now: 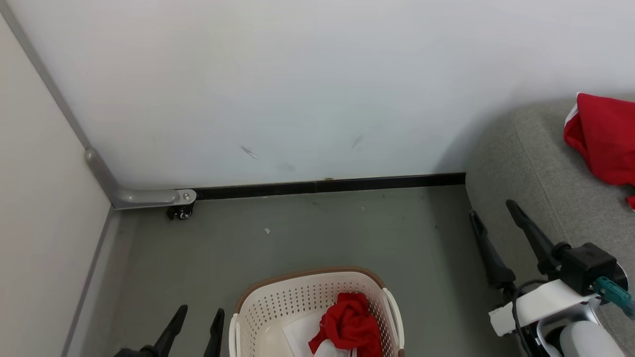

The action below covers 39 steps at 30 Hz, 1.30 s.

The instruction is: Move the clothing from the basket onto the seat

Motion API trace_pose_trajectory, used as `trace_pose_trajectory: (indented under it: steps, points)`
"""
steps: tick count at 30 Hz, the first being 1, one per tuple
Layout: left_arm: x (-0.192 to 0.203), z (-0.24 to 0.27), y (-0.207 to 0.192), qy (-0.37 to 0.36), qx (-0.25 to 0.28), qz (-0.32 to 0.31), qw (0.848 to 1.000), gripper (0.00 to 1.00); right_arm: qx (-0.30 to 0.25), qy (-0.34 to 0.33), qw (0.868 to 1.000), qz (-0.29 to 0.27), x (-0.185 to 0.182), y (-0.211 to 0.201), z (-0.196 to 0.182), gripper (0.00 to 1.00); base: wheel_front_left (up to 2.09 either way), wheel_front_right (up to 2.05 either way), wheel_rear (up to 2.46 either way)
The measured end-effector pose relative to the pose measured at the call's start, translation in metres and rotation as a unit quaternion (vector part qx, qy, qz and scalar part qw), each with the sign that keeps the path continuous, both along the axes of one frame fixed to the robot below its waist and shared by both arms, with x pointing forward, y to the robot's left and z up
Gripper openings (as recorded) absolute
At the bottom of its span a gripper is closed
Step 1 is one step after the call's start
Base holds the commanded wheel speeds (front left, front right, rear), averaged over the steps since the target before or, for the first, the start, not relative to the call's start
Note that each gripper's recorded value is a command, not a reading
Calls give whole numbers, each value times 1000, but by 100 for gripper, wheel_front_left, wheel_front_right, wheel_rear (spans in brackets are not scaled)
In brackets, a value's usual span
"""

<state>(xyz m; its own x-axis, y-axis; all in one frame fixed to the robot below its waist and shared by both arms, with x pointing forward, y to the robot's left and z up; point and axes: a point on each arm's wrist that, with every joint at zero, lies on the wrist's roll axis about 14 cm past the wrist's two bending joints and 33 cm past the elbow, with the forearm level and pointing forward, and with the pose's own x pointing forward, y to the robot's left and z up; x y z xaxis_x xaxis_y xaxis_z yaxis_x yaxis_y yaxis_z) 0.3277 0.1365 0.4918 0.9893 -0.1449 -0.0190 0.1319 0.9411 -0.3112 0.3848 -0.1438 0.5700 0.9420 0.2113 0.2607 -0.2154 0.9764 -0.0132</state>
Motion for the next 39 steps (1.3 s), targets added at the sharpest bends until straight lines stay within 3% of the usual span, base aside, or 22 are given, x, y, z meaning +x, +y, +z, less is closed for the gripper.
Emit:
trace_pose_trajectory:
  steps: [20, 39]
  points:
    - [52, -42, -74, 67, -7, -128, 989, 100, -5, 2, 1000, -18, 35, -15, -7, 100, 0, 0, 0]
    - [86, -129, -129, 214, -2, -217, 952, 100, -23, 3, 1000, -9, 90, -17, -25, 100, 0, 0, 0]
